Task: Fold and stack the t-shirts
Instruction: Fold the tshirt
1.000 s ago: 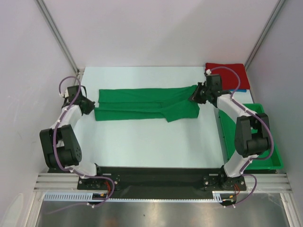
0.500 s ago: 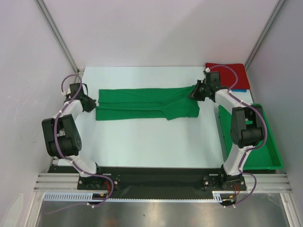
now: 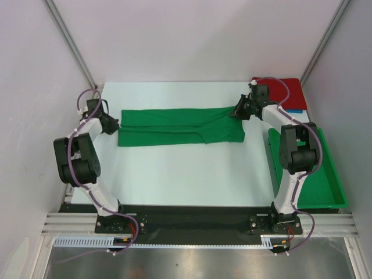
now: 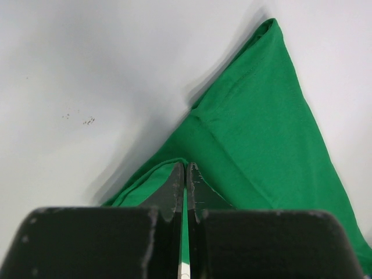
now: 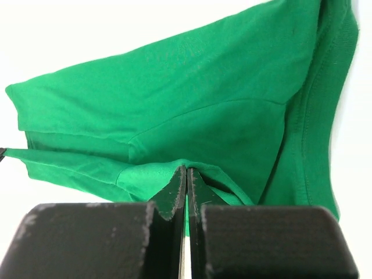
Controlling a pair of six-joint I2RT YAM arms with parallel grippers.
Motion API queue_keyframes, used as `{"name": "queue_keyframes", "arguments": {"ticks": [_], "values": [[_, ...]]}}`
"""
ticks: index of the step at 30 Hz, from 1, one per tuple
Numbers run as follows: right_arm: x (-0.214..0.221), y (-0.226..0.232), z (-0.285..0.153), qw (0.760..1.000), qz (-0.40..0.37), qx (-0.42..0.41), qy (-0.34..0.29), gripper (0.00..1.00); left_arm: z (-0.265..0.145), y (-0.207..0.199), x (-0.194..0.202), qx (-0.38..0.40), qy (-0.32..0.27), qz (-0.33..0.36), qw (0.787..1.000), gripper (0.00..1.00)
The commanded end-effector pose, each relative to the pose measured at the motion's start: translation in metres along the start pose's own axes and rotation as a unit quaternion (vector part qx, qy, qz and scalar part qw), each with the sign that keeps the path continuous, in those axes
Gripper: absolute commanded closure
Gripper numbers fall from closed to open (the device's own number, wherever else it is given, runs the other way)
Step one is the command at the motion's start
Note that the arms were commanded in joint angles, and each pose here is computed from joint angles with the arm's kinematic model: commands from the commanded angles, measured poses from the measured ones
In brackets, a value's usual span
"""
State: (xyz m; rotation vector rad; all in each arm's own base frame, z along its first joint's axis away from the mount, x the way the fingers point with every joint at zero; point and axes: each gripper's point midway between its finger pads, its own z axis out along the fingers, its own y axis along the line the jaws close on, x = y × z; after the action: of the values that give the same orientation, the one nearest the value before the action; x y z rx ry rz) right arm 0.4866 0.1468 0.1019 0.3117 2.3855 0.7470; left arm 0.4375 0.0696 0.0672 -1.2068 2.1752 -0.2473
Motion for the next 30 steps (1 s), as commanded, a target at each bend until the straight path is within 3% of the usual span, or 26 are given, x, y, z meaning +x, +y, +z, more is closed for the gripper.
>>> {"name": "queue_keyframes", "arguments": {"ticks": [1, 10, 14, 16, 20, 25, 28, 30], "values": [[-0.017, 0.004, 0.001, 1.0, -0.002, -0.012, -0.013, 1.0, 0.002, -0.02, -0.018, 0.028, -0.015, -0.01, 0.999, 1.0], [-0.021, -0.003, 0.009, 1.0, 0.002, -0.012, -0.01, 0.99, 0.016, -0.022, -0.017, 0.023, -0.003, -0.002, 1.0, 1.0], [-0.021, -0.007, 0.014, 1.0, 0.002, -0.011, -0.006, 0.93, 0.022, -0.021, -0.016, 0.015, 0.004, 0.006, 1.0, 0.99], [-0.02, -0.015, 0.017, 1.0, 0.001, -0.001, -0.002, 0.87, 0.022, -0.019, -0.02, 0.006, 0.001, 0.011, 1.0, 0.95], [-0.036, -0.029, 0.016, 0.999, -0.019, 0.033, -0.007, 0.63, 0.012, -0.011, -0.037, -0.034, -0.03, 0.026, 0.999, 0.74], [-0.07, -0.022, -0.021, 0.994, -0.061, 0.081, -0.052, 0.57, -0.03, -0.007, -0.06, -0.064, -0.075, 0.045, 0.994, 0.58], [-0.058, 0.0, -0.029, 0.993, -0.076, 0.075, -0.054, 0.55, -0.06, -0.01, -0.059, -0.047, -0.093, 0.049, 0.993, 0.48], [-0.038, 0.04, -0.032, 0.994, -0.093, 0.033, -0.047, 0.53, -0.075, -0.023, -0.05, -0.014, -0.095, 0.062, 0.993, 0.49]]}}
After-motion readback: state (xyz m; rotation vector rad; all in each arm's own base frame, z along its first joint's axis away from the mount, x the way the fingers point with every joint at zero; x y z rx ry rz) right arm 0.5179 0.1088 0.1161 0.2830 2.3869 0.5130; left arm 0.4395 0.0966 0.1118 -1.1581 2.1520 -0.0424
